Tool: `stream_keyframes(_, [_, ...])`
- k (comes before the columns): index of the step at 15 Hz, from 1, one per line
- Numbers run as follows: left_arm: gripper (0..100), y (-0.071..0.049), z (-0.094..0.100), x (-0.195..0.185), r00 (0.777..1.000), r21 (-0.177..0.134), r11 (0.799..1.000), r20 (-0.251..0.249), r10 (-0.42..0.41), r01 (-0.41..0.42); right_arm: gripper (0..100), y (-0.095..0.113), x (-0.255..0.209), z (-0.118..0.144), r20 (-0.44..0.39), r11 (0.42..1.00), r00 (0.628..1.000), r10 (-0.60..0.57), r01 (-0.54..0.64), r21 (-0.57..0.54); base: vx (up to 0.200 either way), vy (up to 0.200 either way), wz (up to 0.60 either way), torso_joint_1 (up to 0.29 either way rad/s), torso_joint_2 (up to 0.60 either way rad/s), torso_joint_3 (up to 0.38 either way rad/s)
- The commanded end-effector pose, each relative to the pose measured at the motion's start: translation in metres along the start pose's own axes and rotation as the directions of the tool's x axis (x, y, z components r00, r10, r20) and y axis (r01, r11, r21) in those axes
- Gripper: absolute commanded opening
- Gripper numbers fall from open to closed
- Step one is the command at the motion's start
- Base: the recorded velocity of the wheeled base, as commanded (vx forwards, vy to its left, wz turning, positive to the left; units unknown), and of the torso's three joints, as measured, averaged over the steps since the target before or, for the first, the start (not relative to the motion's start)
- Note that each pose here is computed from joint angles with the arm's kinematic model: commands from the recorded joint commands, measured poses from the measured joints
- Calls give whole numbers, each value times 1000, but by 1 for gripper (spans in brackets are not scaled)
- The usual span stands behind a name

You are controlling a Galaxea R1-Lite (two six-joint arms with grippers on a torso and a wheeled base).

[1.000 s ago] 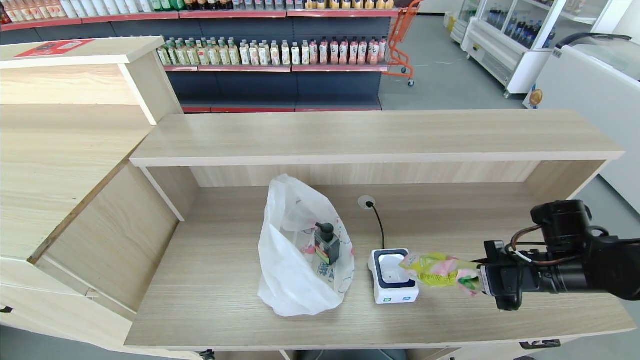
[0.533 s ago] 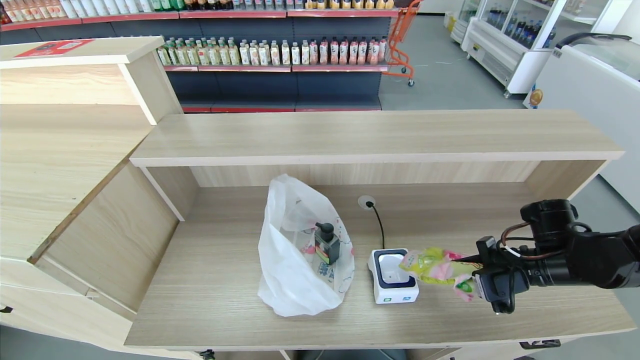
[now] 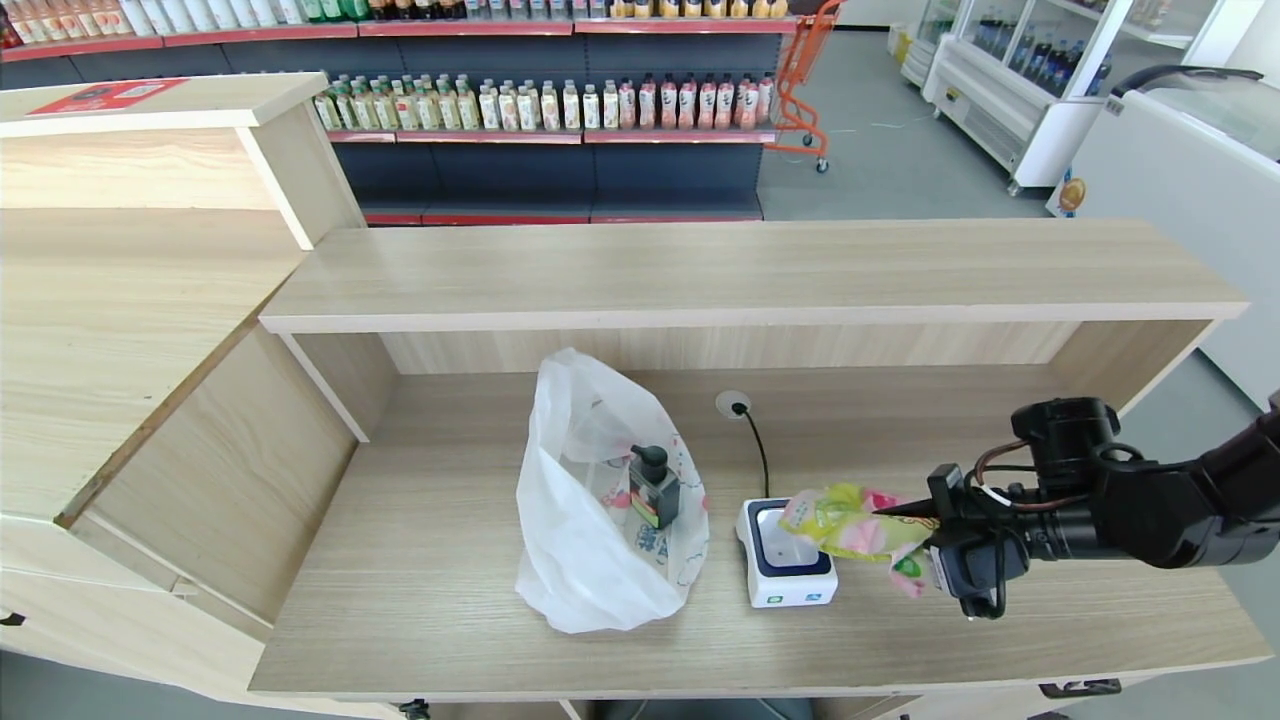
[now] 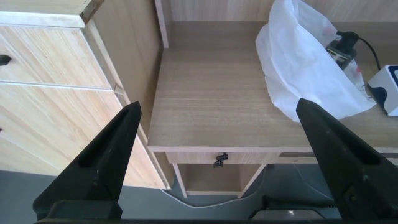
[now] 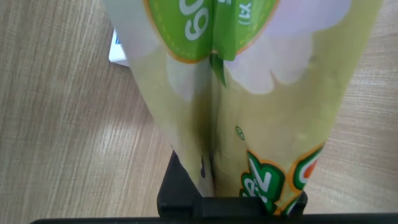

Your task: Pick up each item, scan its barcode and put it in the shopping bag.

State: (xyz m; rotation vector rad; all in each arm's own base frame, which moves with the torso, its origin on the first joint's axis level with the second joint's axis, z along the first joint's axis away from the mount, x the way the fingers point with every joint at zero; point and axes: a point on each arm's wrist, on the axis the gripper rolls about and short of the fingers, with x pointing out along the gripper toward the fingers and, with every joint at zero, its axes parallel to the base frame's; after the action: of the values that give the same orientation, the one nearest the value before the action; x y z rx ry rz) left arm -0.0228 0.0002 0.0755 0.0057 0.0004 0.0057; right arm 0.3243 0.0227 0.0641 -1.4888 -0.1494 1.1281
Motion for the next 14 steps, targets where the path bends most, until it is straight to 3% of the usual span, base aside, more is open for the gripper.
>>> stream_keyframes(1, [100,0,0,0,1000,0,1000,0,0,0,0,4,5,-1,14,1000,1000,10,-10,8,0,0,0,0,0,0])
stream_keyframes(14, [100,0,0,0,1000,0,1000,0,0,0,0,6,18,-7,33,998,999,-22,24,-62,0,0,0,0,0,0])
